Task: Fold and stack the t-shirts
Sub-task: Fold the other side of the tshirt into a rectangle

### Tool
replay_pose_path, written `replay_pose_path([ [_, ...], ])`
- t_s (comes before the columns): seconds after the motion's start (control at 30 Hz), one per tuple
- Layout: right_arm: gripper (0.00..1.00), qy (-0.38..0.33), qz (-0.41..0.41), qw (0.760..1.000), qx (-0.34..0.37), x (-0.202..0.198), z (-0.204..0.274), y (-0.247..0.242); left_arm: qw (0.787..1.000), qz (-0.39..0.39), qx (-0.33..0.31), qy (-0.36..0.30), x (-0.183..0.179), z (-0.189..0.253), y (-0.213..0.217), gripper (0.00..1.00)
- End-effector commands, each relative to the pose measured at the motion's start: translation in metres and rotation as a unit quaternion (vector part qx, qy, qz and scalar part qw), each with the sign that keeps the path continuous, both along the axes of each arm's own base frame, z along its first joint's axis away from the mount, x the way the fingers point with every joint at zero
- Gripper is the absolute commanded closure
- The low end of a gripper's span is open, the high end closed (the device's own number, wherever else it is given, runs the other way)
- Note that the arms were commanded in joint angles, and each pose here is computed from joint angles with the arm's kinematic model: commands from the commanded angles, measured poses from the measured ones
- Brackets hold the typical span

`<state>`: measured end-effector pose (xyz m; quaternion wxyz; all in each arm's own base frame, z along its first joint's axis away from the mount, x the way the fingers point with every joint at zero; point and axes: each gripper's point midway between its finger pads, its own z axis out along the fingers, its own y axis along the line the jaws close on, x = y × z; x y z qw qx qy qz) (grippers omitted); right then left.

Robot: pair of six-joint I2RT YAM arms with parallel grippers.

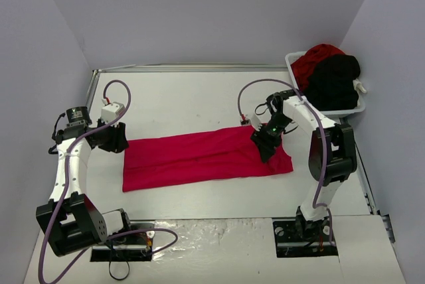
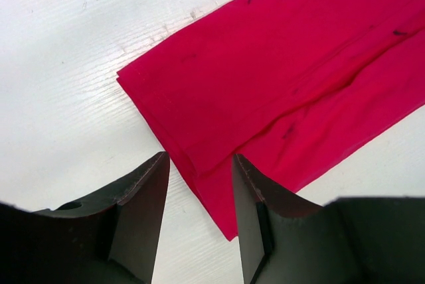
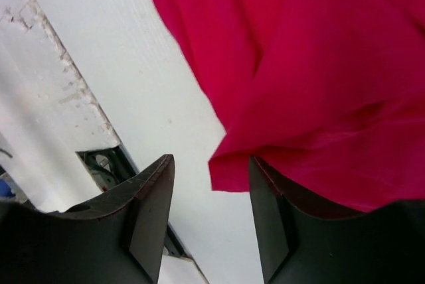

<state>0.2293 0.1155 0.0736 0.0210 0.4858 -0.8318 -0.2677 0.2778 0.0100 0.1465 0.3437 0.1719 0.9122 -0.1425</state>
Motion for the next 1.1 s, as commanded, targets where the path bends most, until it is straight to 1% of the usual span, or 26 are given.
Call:
replay_pose_path([
  [0.0,0.56,-0.016,-0.031,0.999,0.011,0.02,0.014,0.0,1.0,0.001,-0.002,-0.024,0.002,0.01,-0.001,0.59],
  [0.07,0.56,-0.026,-0.04,0.999,0.014,0.034,0.015,0.0,1.0,0.001,-0.003,-0.025,0.002,0.01,-0.002,0.59],
  [0.27,0.56,-0.012,-0.062,0.998,0.013,0.06,-0.006,0.001,1.0,0.004,-0.002,-0.026,0.002,0.01,-0.001,0.59],
  [0.5,0.57,0.015,-0.074,0.997,0.015,0.073,-0.027,0.001,1.0,0.005,0.0,-0.027,0.002,0.01,0.0,0.59],
  [0.63,0.58,0.022,-0.07,0.997,0.021,0.071,-0.03,0.005,1.0,0.005,0.0,-0.025,0.002,0.01,0.0,0.59],
  [0.8,0.6,0.016,-0.058,0.998,0.032,0.061,-0.017,0.013,1.0,0.004,-0.001,-0.025,0.002,0.01,-0.001,0.59],
  [1.03,0.62,0.015,-0.033,0.998,0.044,0.033,0.003,0.028,1.0,0.0,-0.002,-0.029,0.001,0.012,-0.002,0.59],
  [1.07,0.62,0.023,-0.026,0.998,0.043,0.025,0.001,0.031,1.0,-0.001,-0.003,-0.03,0.001,0.013,-0.003,0.59],
])
